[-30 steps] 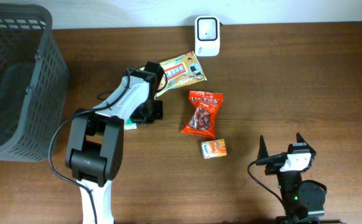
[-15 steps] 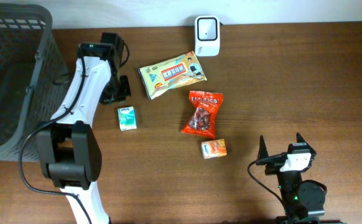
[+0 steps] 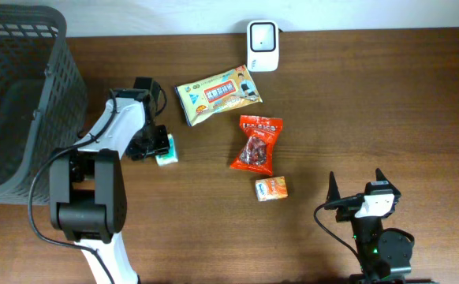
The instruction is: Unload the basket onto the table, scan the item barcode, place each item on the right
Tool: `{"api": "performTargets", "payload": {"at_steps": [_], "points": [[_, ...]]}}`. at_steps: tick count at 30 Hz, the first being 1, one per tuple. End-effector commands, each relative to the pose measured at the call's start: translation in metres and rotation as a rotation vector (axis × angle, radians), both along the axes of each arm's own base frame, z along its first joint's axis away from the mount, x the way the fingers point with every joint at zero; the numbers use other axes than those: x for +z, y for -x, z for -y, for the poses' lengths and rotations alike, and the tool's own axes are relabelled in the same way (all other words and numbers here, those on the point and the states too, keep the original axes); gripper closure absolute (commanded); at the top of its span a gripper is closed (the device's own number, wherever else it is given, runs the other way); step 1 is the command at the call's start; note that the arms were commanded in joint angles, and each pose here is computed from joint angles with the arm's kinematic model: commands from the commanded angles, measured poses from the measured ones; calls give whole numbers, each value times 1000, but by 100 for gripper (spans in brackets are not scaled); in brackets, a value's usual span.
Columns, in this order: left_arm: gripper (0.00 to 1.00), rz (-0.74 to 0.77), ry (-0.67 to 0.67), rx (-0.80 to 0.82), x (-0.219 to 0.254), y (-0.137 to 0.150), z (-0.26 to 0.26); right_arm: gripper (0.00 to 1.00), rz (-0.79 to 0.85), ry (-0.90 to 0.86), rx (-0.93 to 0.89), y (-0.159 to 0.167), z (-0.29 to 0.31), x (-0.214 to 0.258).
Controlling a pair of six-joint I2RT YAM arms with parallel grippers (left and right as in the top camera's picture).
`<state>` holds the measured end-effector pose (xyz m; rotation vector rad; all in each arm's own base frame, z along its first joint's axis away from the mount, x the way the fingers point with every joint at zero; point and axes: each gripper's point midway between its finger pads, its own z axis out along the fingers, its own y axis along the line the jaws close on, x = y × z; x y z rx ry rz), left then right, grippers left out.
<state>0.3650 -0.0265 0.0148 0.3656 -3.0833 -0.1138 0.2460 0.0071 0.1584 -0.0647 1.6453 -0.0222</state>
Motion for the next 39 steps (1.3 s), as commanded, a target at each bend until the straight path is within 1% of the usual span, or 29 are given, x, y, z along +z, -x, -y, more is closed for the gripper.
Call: {"api": "performTargets", "payload": {"at_steps": [1, 2, 3, 8, 13, 15, 17, 19, 21, 23, 25, 26, 27, 28, 29, 30, 31, 33, 35, 39], "points": [[85, -23, 85, 2, -11, 6, 17, 2, -6, 0, -11, 0, 2, -4], [95, -22, 86, 2, -11, 6, 17, 2, -6, 0, -11, 0, 2, -4], [100, -19, 86, 2, -11, 5, 17, 2, -6, 0, -11, 0, 2, -4], [100, -1, 88, 1, -3, -2, 18, 2, -6, 0, -11, 0, 2, -4], [100, 82, 91, -63, 36, -34, 21, 2, -6, 0, -11, 0, 2, -4], [100, 124, 60, -80, 52, -46, 22, 2, -6, 0, -11, 0, 2, -4], [100, 180, -34, -108, 67, -59, 19, 2, -6, 0, -11, 0, 2, -4], [100, 218, -172, -141, 77, -67, 14, 2, -6, 0, -11, 0, 2, -4], [100, 248, -347, -187, 88, -69, 10, 2, -6, 0, -11, 0, 2, -4], [100, 280, -484, -232, 100, -71, 13, 2, -6, 0, -11, 0, 2, -4], [100, 304, -558, -265, 108, -72, 20, 2, -6, 0, -11, 0, 2, -4], [100, 308, -561, -275, 108, -71, 24, 2, -6, 0, -11, 0, 2, -4], [89, 307, -547, -255, 106, -68, 28, 2, -6, 0, -11, 0, 2, -4], [83, 297, -522, -225, 103, -64, 29, 2, -6, 0, -11, 0, 2, -4], [72, 272, -468, -193, 97, -59, 30, 2, -6, 0, -11, 0, 2, -4], [65, 240, -380, -169, 88, -55, 32, 2, -6, 0, -11, 0, 2, -4], [62, 222, -319, -149, 84, -54, 32, 2, -6, 0, -11, 0, 2, -4], [62, 192, -215, -99, 77, -53, 27, 2, -6, 0, -11, 0, 2, -4], [65, 156, -152, -68, 71, -49, 14, 2, -6, 0, -11, 0, 2, -4], [66, 95, -153, -47, 59, -36, 2, 2, -6, 0, -11, 0, 2, -4]]}}
